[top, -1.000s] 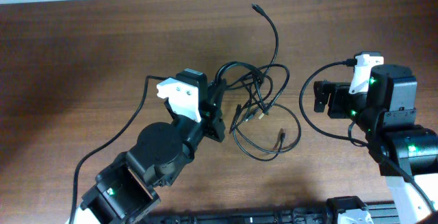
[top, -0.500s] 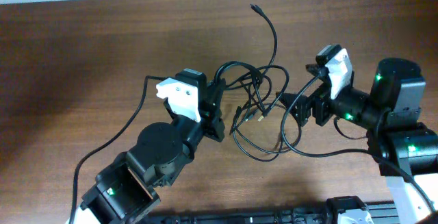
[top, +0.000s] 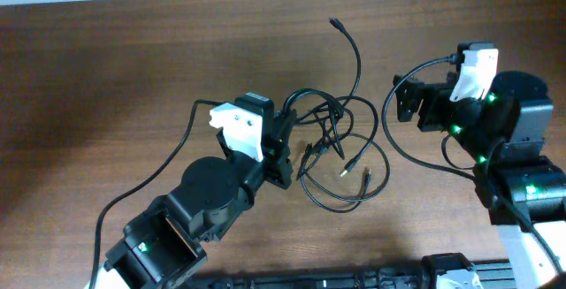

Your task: Untangle cables

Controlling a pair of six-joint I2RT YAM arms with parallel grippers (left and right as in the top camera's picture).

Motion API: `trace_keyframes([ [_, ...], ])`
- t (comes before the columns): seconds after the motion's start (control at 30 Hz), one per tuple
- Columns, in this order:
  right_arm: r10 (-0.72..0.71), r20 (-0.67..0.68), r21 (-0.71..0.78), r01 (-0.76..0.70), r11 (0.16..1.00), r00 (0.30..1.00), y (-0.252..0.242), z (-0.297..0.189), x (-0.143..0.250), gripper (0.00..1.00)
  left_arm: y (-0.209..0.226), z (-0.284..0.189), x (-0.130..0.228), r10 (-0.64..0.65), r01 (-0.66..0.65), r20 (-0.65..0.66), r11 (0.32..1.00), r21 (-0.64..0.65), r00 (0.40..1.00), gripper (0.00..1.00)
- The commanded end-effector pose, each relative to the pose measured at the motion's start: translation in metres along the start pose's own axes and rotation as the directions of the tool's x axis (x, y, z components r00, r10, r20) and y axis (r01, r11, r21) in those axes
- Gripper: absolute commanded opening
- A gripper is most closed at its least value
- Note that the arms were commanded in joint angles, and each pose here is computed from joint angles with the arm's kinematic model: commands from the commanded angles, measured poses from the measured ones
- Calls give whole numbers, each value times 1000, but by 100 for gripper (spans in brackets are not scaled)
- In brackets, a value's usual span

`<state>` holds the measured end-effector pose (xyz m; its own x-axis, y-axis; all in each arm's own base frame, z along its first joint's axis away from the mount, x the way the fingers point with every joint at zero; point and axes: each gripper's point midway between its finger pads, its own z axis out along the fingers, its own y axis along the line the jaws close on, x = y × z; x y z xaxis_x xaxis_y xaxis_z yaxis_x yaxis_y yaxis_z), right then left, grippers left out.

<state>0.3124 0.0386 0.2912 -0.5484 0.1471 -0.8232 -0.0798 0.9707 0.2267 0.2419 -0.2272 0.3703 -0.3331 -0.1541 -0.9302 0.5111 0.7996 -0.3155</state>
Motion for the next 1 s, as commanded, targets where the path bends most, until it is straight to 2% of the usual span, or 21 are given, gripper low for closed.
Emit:
trace_keyframes([
  [0.0, 49, -129, 91, -38, 995, 990, -18, 9, 31, 98, -1, -4, -13, -8, 8, 38, 1000, -1, 999, 0],
  [0.1, 34, -229, 41, -25, 999, 973, -11, 7, 54, 98, 23, -7, -20, -129, 141, 101, 982, -128, 986, 0],
  [0.2, -99, -245, -225, 43, 973, 964, 31, 1, 60, 98, 44, -12, -28, -320, 361, 210, 911, -198, 924, 0],
  [0.27, -201, -201, -445, 94, 891, 959, 65, -11, 61, 98, 50, -14, -30, -483, 537, 274, 825, -176, 832, 0],
  [0.37, -315, -74, -664, 189, 723, 946, 101, -33, 60, 98, 49, -14, -30, -605, 659, 297, 740, -130, 738, 0],
  [0.47, -315, -27, -746, 190, 638, 949, 116, -47, 58, 98, 47, -13, -31, -619, 669, 292, 734, -116, 729, 0],
  [0.57, -315, -24, -748, 192, 635, 949, 116, -47, 57, 98, 36, -10, -29, -638, 670, 242, 738, -78, 731, 0],
  [0.7, -307, -18, -773, 181, 607, 952, 121, -51, 57, 98, 26, -9, -38, -658, 679, 232, 734, -15, 716, 0],
  [0.97, -317, 17, -760, 218, 612, 948, 120, -48, 51, 98, 7, -8, -47, -682, 681, 182, 728, 80, 708, 0],
])
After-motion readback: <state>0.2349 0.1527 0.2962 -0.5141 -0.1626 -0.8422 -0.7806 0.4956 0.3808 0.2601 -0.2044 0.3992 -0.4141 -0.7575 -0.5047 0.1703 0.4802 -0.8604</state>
